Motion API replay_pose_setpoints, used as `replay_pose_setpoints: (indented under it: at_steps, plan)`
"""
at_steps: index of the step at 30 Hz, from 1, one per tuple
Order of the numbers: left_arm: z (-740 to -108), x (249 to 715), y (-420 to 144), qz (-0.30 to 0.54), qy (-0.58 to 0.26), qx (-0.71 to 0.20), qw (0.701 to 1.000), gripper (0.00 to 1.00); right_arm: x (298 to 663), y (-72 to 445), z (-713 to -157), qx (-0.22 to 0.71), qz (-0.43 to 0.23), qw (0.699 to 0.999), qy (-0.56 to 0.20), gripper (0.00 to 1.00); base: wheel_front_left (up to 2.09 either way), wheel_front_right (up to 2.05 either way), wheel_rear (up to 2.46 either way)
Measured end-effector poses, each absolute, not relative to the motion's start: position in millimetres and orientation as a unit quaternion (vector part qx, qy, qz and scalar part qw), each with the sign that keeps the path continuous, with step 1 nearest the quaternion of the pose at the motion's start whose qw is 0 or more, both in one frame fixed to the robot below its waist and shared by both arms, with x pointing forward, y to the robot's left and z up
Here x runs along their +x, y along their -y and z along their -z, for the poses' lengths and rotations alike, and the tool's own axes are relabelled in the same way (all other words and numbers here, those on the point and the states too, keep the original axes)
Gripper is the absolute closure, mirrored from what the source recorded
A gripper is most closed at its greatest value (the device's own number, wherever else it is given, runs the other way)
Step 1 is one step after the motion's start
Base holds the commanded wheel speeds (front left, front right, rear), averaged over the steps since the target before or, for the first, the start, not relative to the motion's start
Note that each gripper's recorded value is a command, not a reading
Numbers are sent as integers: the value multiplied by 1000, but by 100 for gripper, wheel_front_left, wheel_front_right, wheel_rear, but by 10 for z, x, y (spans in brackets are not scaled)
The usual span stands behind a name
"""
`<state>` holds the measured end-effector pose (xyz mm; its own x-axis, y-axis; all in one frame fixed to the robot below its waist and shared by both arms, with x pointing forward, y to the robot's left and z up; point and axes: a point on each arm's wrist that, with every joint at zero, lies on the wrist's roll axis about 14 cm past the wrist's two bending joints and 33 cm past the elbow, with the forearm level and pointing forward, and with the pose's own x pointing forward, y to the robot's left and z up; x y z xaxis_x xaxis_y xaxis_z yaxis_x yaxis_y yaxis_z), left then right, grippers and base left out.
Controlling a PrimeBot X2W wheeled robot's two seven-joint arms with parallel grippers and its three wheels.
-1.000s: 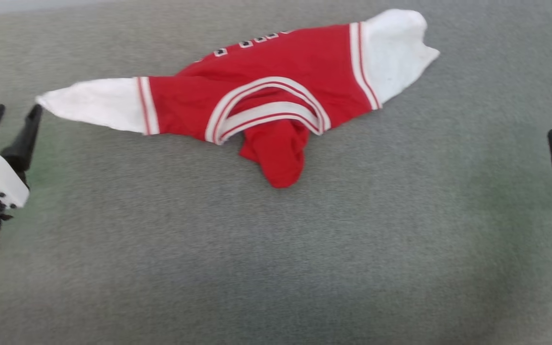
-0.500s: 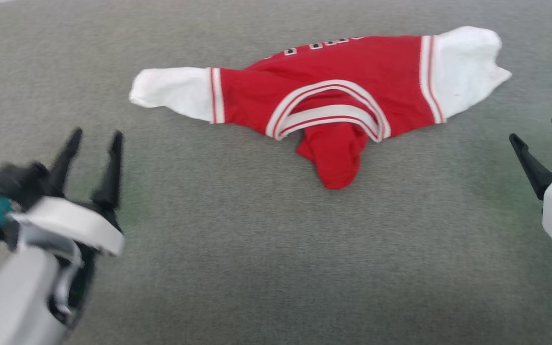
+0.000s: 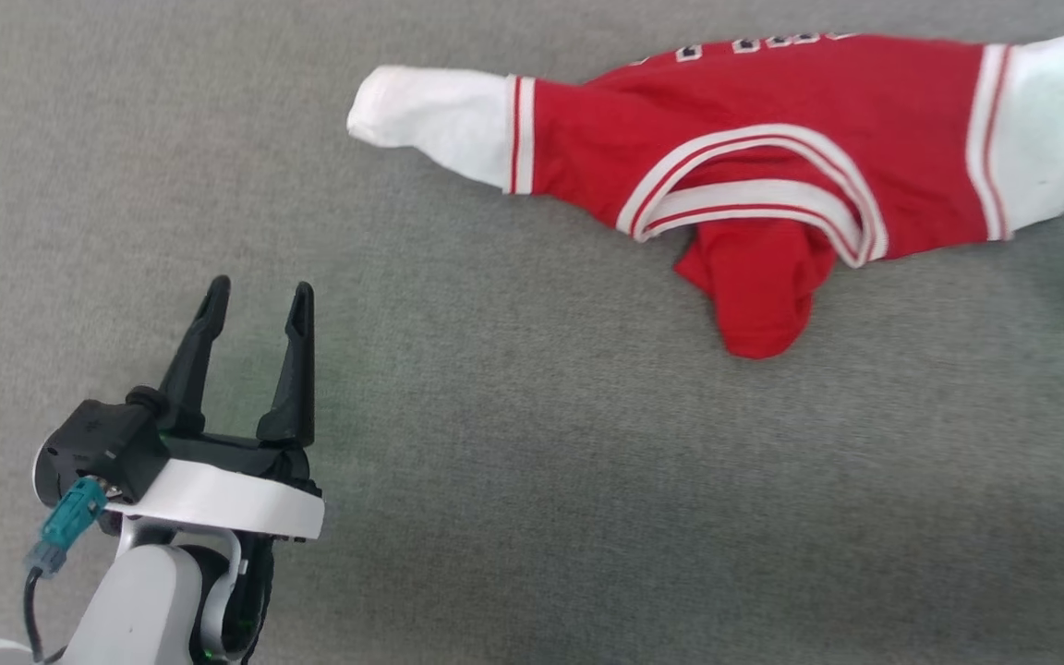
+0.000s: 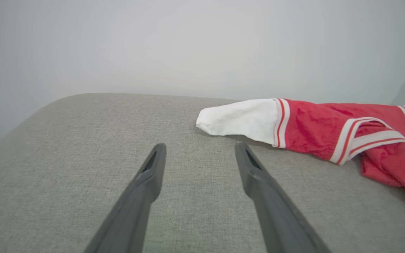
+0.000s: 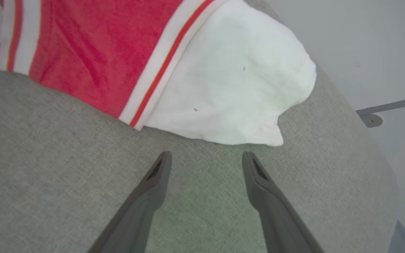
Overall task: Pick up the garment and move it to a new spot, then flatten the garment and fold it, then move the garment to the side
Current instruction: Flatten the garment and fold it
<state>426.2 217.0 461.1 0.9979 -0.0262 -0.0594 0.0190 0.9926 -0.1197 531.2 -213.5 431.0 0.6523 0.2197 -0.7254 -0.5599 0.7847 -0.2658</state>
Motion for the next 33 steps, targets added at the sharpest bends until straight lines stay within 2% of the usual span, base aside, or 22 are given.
replay_pose_setpoints:
  at_steps: [11,12,13,14,19,24,27,33]
  plan:
    - [-4452,4311,-2317,-8,-38,-47,998,0,5653,1938,-3850,-291,-264,823,-410,0,0,0,0]
    - [-4440,4310,-2334,-10,-39,-45,998,0,5673,1929,-3820,-290,-266,821,-414,8,0,0,0]
    - [-4436,4315,-2342,-11,-39,-46,998,0,5689,1921,-3792,-288,-267,820,-417,63,0,0,0]
    - [-4437,4320,-2346,-10,-39,-43,998,0,5690,1909,-3760,-284,-269,817,-422,100,0,0,0]
    - [-4507,4431,-2319,28,-31,-1,999,0,5671,1855,-3704,-271,-280,814,-431,100,0,0,0]
    - [-4685,4747,-2217,112,-32,84,990,0,5663,1864,-3731,-260,-281,819,-428,100,0,0,0]
    - [-4685,4929,-2015,186,-74,124,972,0,5667,1863,-3743,-259,-283,821,-424,100,0,0,0]
    - [-4440,5104,-1780,286,-224,158,918,0,5692,1861,-3741,-259,-287,822,-418,100,0,0,0]
